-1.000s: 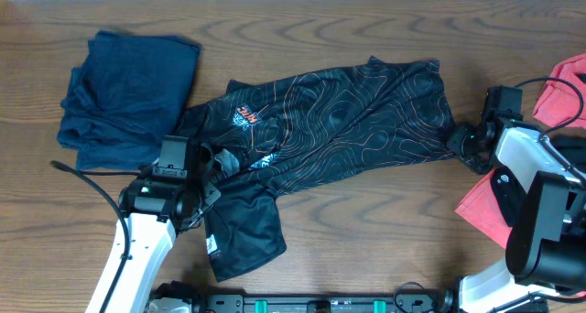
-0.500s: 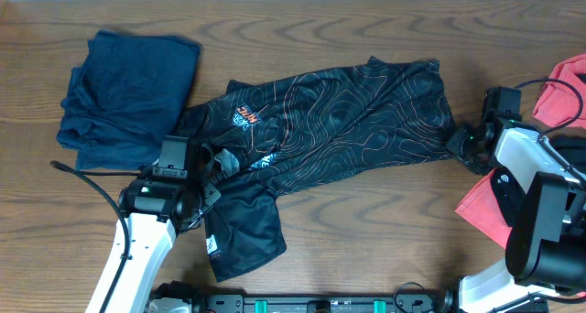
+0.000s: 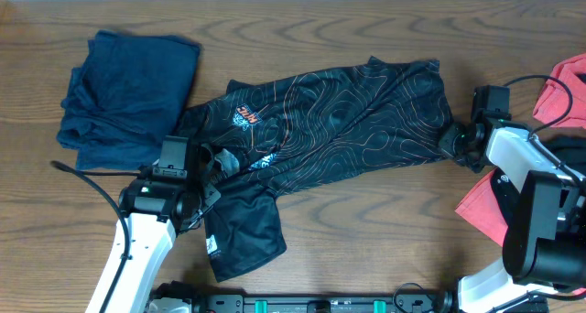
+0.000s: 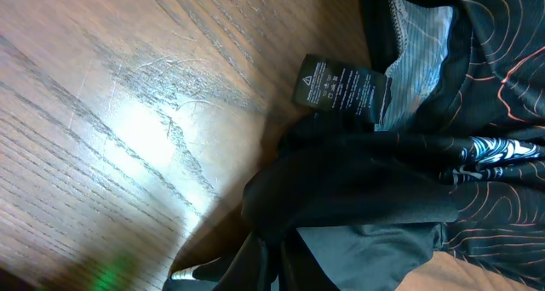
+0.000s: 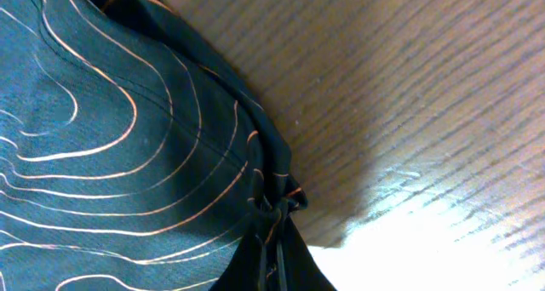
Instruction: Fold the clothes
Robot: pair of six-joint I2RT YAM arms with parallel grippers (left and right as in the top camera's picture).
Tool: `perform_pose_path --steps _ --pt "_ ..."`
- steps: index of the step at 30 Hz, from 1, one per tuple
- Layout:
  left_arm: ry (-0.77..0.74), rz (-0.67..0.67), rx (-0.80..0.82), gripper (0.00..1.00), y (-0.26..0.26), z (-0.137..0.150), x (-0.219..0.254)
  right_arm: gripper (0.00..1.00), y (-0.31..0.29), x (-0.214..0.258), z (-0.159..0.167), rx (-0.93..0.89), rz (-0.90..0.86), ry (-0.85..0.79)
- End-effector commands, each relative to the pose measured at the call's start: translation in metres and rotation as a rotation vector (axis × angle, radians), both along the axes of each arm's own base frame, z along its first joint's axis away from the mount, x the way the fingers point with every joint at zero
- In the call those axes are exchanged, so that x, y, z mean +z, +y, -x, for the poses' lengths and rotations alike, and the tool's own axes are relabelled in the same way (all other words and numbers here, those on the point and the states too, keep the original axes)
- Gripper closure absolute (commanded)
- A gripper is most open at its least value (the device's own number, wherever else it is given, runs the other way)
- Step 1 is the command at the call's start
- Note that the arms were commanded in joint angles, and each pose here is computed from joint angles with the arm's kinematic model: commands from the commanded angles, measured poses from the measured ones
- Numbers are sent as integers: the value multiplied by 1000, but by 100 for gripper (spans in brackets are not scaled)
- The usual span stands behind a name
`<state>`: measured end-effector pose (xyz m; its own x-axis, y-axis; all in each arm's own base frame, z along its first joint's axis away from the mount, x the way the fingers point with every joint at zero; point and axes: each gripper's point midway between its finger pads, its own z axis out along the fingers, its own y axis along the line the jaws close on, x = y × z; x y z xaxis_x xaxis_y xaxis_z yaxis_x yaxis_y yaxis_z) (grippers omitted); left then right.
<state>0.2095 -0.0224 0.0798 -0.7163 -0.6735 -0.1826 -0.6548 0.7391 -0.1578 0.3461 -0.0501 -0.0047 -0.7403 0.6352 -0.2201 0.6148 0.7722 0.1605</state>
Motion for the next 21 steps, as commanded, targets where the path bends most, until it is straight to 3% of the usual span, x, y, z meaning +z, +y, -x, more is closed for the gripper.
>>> perform_pose_path --steps 1,5,9,14,21 --pt "1 -26 -3 94 5 0 -1 99 5 -24 18 21 1 82" --pt "-29 -30 -34 94 4 -7 6 99 5 -4 8 95 13 63" --pt "-138 -20 -154 94 -5 -31 39 99 -2 51 -11 153 37 -1" --pt "-361 4 -364 94 -27 -70 115 99 -15 158 -36 191 107 -172" --pt "-657 -42 -412 94 -31 -98 233 99 -39 293 -31 151 206 -403"
